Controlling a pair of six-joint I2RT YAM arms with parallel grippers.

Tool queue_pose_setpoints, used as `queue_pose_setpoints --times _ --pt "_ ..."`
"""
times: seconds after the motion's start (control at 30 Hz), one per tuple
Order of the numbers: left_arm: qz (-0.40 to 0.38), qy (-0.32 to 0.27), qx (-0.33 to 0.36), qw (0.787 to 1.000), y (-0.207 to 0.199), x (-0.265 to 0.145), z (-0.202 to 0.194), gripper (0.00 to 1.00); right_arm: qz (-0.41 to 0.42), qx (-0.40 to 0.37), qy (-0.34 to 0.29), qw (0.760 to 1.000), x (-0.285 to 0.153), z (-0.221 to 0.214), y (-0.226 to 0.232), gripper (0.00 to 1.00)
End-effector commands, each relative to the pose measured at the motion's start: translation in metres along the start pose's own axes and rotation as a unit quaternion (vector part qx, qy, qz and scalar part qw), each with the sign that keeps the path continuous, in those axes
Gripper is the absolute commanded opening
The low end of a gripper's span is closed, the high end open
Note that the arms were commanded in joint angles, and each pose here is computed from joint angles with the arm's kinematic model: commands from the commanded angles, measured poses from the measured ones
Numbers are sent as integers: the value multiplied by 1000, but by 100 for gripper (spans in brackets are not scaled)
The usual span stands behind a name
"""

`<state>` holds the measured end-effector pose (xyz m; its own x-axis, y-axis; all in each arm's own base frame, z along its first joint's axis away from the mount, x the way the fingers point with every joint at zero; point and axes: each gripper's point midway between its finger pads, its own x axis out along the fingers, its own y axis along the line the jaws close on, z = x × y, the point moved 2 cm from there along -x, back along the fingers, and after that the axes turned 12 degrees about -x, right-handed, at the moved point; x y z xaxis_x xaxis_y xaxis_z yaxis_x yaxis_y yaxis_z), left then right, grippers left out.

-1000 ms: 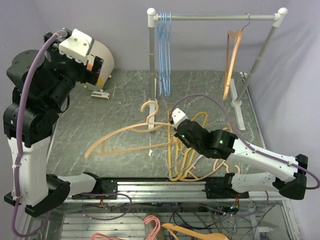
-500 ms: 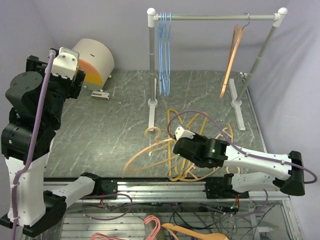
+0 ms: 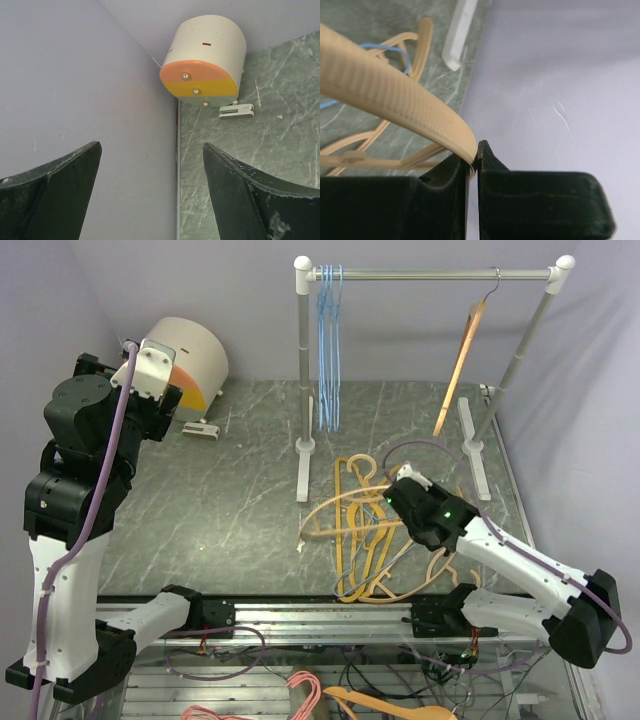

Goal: Organize the hangers
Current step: Pick up the hanger at the center of the board.

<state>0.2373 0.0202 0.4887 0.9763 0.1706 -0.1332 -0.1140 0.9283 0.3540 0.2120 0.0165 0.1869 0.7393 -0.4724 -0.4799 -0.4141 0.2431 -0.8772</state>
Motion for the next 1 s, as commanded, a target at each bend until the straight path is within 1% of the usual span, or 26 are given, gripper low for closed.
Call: queue_pose_setpoints --times 0.0,0.1,0.27,0.4,0.5,0.57,0.67,0.8,0.9,0.97 --pt "-2 -2 -1 1000 0 1 0 94 -68 58 6 996 -5 -1 -48 0" --pt "-7 -2 -2 1000 -2 1 -1 94 -85 54 30 994 -10 -8 -59 0" --pt "-14 2 -2 1000 -5 2 -4 93 -124 69 56 988 -30 -18 -97 0" --pt "-30 2 -8 1000 -10 1 -4 94 -159 66 85 981 -51 -37 -122 0" --pt "-59 3 -10 998 -21 3 -5 97 -169 92 79 978 -61 -51 -133 0" --pt "-71 14 -11 997 -29 10 -13 97 -174 113 72 976 -68 -60 -139 0" --pt "-61 28 -17 998 -28 15 -19 96 -183 129 72 972 -72 -64 -147 0" --pt "-54 31 -24 998 -25 17 -19 96 -191 134 68 970 -76 -56 -160 0" --pt "-55 31 -28 998 -24 18 -18 96 -223 155 73 960 -87 -52 -186 0" --pt "-57 32 -30 997 -25 18 -18 96 -243 187 72 949 -97 -54 -204 0"
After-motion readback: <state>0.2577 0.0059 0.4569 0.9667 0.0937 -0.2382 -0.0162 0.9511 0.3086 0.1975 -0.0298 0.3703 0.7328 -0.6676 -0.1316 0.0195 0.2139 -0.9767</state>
